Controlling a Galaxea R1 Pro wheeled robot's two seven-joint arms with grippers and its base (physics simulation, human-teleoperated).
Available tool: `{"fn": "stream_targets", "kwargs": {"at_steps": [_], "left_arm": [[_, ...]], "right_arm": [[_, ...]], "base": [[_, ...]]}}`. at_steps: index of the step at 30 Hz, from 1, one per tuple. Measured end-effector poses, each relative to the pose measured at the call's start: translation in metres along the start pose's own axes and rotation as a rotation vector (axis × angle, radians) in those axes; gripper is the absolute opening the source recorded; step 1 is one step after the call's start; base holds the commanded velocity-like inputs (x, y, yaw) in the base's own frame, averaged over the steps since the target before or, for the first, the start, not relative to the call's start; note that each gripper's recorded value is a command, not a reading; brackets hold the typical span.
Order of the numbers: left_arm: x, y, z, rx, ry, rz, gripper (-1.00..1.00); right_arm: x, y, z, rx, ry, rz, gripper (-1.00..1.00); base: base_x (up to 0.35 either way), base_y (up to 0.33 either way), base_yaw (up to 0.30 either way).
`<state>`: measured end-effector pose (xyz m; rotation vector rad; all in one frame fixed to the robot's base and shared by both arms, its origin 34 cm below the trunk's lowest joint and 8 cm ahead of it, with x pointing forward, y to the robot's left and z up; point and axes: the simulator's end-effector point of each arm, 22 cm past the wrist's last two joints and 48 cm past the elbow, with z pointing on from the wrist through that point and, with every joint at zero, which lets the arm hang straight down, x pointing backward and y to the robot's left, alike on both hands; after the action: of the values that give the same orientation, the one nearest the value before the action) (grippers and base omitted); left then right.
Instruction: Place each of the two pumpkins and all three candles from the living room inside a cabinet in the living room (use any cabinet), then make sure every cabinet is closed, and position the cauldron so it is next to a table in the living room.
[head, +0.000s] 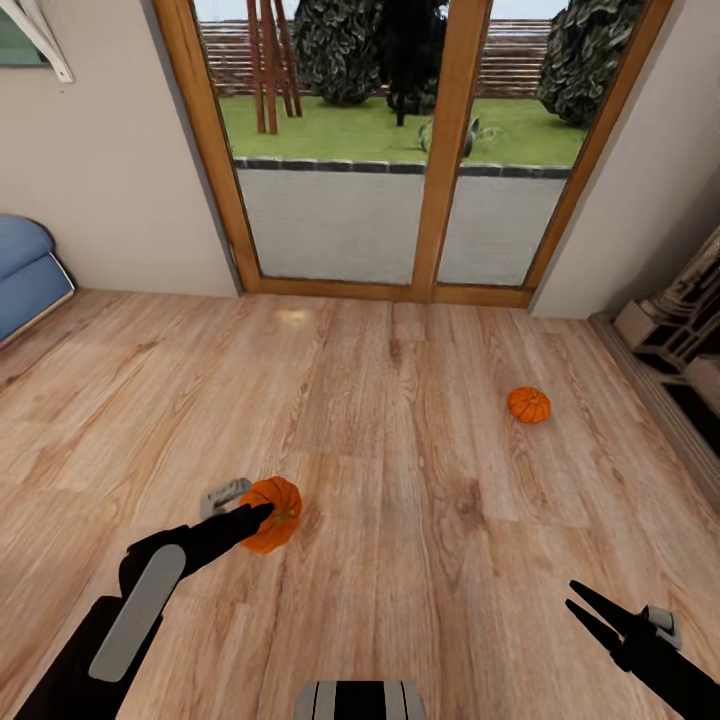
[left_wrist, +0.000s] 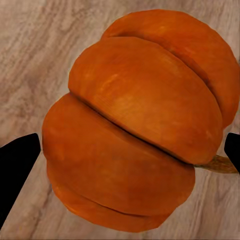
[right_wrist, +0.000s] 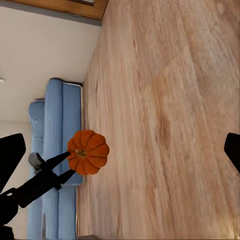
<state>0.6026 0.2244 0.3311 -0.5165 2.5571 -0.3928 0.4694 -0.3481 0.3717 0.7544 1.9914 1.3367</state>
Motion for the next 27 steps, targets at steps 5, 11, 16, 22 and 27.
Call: {"fn": "stream_targets", "kwargs": {"at_steps": [5,11,16,22,27], "left_arm": [[-0.004,-0.006,-0.005,0.002,0.003,0.019,-1.0],[-0.003,-0.015,-0.01,0.022,0.027,0.048,-1.0],[0.006,-0.023,-0.015,0.051,0.074,0.089,-1.0],[0.017,-0.064,-0.023,0.246,0.116,0.1,-1.0],[0.027,-0.09,-0.035,0.387,0.165,0.111,-1.0]], "right_arm": [[-0.002,-0.003,0.0,0.016,-0.009,-0.027,1.0],[-0.003,-0.004,0.0,0.019,-0.011,-0.035,1.0],[-0.004,-0.005,0.0,0.022,-0.015,-0.037,1.0],[-0.005,-0.017,-0.001,0.077,-0.017,-0.039,1.0],[-0.004,-0.02,-0.001,0.091,-0.015,-0.039,1.0]], "base": [[0.0,0.0,0.0],[0.0,0.0,0.0],[0.0,0.0,0.0],[0.0,0.0,0.0],[0.0,0.0,0.0]]}}
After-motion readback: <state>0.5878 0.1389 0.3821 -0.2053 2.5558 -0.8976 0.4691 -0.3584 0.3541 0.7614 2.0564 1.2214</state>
